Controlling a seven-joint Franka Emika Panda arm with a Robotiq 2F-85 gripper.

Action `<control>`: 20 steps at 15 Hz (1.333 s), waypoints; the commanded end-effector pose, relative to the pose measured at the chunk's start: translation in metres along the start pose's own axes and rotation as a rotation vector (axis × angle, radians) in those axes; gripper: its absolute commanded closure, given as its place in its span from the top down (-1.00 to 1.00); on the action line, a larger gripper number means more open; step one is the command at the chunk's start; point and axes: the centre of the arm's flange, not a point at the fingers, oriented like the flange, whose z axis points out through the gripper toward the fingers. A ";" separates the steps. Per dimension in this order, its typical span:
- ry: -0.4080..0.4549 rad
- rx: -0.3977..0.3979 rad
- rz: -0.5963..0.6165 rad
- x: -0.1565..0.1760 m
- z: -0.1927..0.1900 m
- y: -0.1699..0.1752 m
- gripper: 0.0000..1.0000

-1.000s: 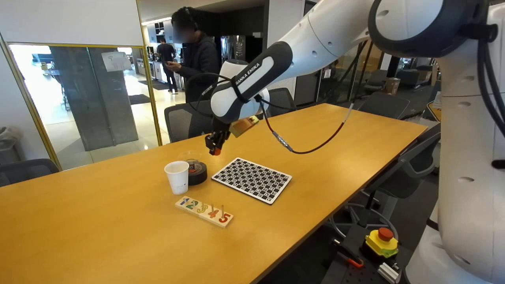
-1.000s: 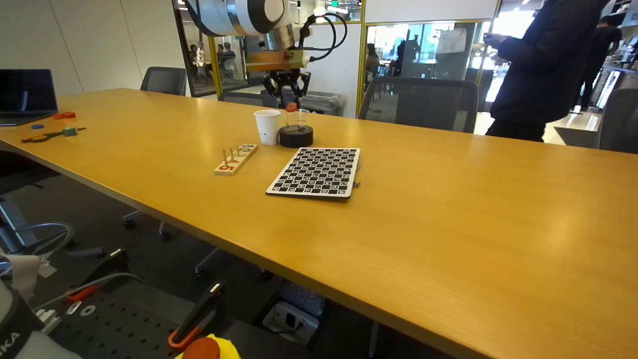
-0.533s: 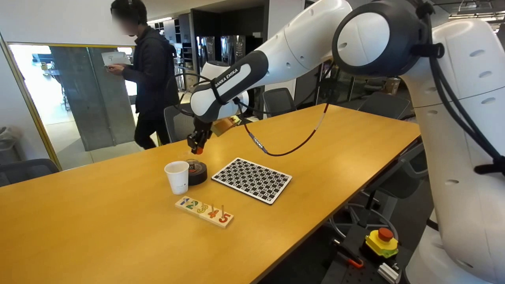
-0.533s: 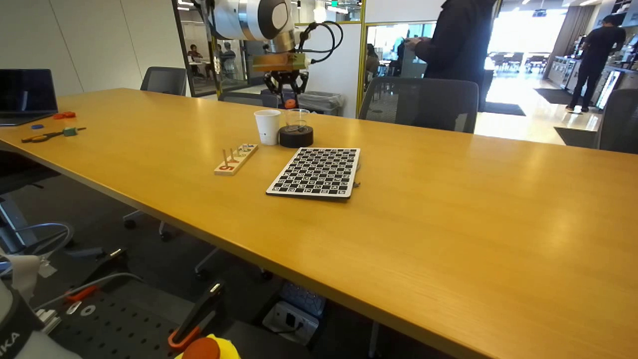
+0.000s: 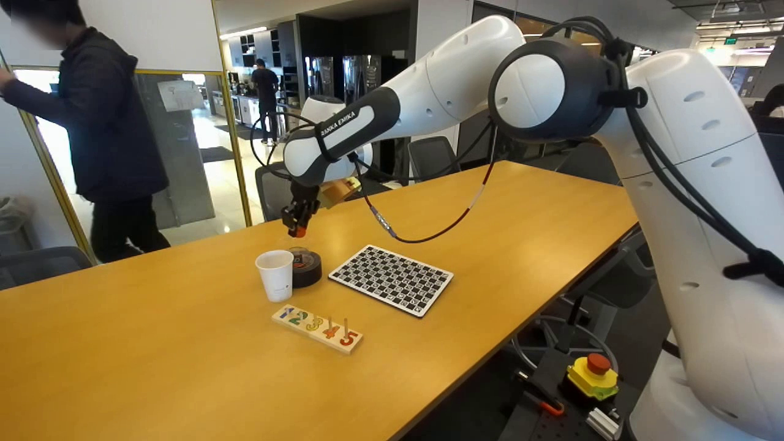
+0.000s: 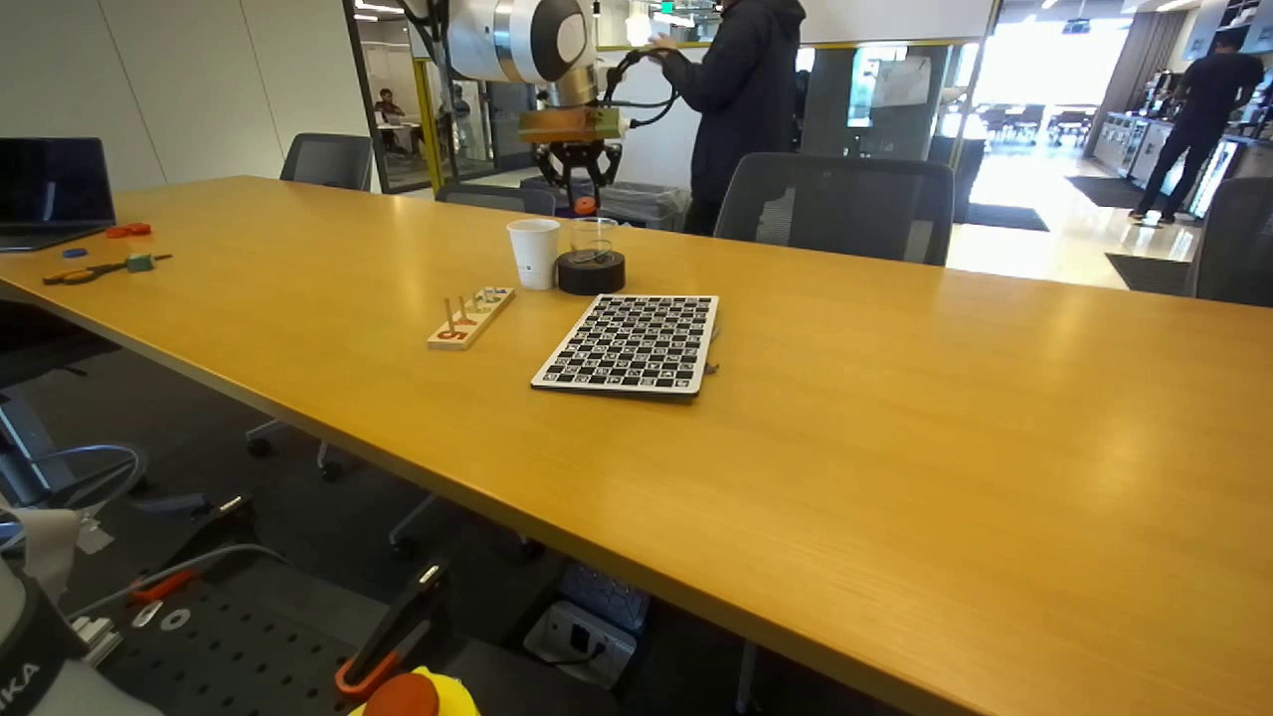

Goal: Put the orange rings inside the clear cup, place the yellow rings inside the white cup

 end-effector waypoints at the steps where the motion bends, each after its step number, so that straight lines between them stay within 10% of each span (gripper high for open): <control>1: -0.002 0.019 -0.006 0.026 0.008 0.013 -0.57; 2: -0.012 0.022 -0.003 0.027 0.010 0.016 0.35; 7: -0.102 0.006 0.011 0.015 0.007 0.023 0.94; 20: -0.246 -0.038 0.017 -0.128 -0.138 0.004 1.00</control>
